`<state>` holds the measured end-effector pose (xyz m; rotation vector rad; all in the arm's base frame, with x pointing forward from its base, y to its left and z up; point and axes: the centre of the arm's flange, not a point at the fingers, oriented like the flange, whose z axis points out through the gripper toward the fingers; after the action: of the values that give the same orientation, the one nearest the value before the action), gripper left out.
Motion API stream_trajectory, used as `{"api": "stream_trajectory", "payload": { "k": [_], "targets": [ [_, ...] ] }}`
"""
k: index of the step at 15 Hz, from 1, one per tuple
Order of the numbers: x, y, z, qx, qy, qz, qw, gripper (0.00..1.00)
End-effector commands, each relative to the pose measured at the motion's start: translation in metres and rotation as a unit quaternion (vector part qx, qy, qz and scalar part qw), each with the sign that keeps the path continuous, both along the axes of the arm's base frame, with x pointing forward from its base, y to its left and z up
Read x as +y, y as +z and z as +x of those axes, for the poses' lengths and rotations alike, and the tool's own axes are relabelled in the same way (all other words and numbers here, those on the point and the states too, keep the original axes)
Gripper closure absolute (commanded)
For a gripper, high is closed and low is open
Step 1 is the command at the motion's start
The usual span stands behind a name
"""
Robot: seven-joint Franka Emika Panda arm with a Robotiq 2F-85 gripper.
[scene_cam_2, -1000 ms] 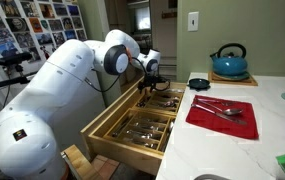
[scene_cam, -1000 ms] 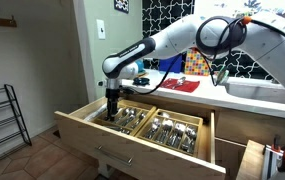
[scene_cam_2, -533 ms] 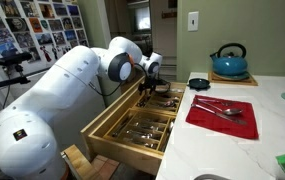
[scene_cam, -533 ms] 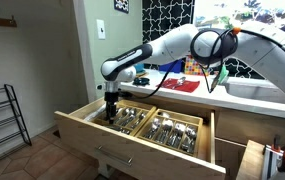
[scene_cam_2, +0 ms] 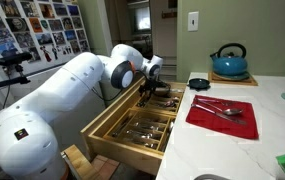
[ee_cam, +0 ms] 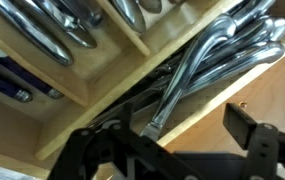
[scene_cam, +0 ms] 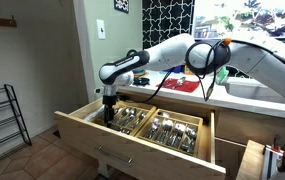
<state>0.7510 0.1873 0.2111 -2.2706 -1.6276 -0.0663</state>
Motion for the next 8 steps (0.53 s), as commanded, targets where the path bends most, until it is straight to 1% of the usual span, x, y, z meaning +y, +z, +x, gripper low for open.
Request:
{"api": "stream_trajectory", "payload": {
  "k": [1,2,4,8],
  "targets": [
    [0.0032,-0.0095,0.022,0.004,0.006,0.013,0.9999,0.33],
    [0.0026,-0.0103,0.0236,0.004,0.005,0.014,0.9999,0.41],
    [0.0018,-0.0131,0.0261,0.007,0.005,0.014,0.9999,0.49],
    [0.0006,-0.0166,0.0289,0.014,0.007,0.018,0.9997,0.53]
  ]
}}
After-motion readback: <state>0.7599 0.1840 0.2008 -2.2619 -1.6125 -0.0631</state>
